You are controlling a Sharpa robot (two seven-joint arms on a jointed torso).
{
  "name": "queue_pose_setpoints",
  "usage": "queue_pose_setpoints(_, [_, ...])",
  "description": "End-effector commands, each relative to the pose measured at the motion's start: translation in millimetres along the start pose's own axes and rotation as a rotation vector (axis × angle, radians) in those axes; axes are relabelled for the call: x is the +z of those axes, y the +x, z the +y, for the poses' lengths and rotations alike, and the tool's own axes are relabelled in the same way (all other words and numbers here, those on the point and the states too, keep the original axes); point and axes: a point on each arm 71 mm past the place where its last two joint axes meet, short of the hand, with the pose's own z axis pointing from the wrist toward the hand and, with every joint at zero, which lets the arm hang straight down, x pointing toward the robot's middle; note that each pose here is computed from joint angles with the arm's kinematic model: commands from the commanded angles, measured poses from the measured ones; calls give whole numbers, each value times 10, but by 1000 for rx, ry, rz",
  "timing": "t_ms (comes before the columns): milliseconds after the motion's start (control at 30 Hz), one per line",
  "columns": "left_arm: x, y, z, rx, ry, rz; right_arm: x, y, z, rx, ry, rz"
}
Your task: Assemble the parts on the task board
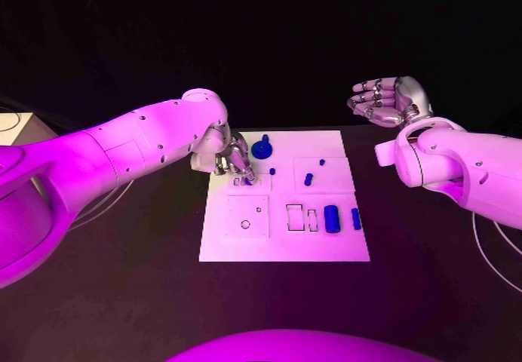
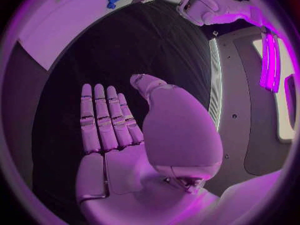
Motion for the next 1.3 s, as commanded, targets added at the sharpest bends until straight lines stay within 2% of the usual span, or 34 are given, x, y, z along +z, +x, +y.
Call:
queue_pose_setpoints(33, [14,10,-18,12,-4,1,-3,8,18,-4,-21,11])
queue_pose_setpoints(300, [15,-12,-24,-1,-6,-34,-3,8,17,-4,-21,12])
queue_pose_setpoints(600, [-2,-36,2,-12,-8,-64,-6,6,14,-4,-20,14])
queue_pose_setpoints(900, [-31,-43,27,-16,-4,-72,-9,5,10,-4,-19,15])
queue_pose_setpoints(1300, [-57,-25,13,-10,9,-65,-15,12,3,-2,-18,18])
